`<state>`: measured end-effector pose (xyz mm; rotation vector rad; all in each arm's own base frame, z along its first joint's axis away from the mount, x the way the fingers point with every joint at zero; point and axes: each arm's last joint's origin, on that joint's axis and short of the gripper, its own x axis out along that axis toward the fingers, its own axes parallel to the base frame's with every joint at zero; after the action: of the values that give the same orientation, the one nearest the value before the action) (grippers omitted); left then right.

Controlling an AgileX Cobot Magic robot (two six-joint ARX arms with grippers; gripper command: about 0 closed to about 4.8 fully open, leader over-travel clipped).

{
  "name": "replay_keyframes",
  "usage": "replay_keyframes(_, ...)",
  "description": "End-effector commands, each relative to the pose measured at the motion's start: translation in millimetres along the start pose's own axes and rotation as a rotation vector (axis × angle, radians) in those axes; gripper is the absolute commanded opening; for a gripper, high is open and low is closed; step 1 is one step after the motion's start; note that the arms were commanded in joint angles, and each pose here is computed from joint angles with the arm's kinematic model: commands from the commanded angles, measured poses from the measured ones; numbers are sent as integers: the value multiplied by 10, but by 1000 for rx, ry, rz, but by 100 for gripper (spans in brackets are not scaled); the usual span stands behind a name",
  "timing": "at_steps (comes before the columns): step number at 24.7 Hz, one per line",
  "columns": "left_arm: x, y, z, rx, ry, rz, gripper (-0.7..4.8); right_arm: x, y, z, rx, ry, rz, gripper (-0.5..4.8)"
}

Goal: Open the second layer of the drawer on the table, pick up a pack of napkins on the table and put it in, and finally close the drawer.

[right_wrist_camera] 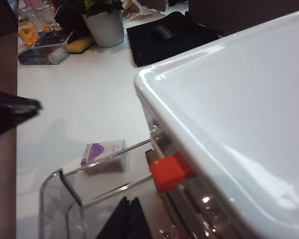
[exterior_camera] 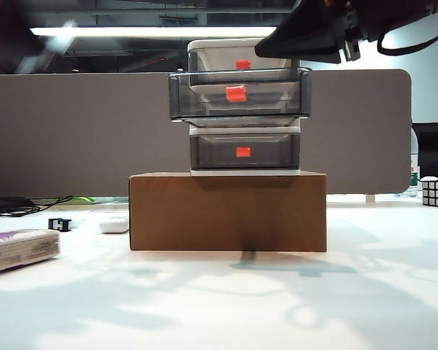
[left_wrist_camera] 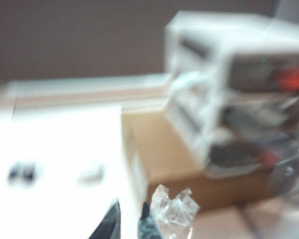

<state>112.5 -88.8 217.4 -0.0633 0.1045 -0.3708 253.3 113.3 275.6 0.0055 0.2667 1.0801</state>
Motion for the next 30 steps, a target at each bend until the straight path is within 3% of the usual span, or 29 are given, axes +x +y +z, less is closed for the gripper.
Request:
replay_keyframes(1, 34, 259, -39, -106, 112, -114, -2, -34, 35, 56, -9, -16, 12, -5)
replay_keyframes(5, 57, 612, -49, -164, 145, -171, -5, -54, 56, 73, -12, -19, 19, -5)
replay_keyframes(6, 65, 732, -69, -192, 160, -153, 26, -61, 60, 75, -11, -18, 18, -5)
replay_keyframes(7, 62, 829, -93, -236, 176, -115, 98, -62, 62, 77, -12, -19, 19, -5)
replay_keyframes(9, 52, 887, -107, -300, 184, -109, 117, -61, 63, 75, -10, -17, 20, -5)
replay_keyframes(11, 64, 898, -128, -233, 189, -96, 131, -61, 64, 74, -10, -16, 24, -5)
replay_keyframes(12, 70, 903, -148, -188, 195, -96, 166, -61, 65, 74, -10, -17, 29, -5)
replay_keyframes(15, 99, 909, -220, -37, 221, -124, 378, -61, 67, 73, -9, -17, 36, -5)
replay_keyframes(16, 130, 908, -263, 23, 246, -130, 426, -61, 68, 73, -9, -17, 38, -5)
replay_keyframes(21, 296, 934, -435, 148, 340, -141, 426, -60, 67, 72, -9, -16, 38, -5)
replay_keyframes(30, 521, 1026, -655, 146, 397, -131, 437, -60, 74, 51, 6, -1, 59, -5)
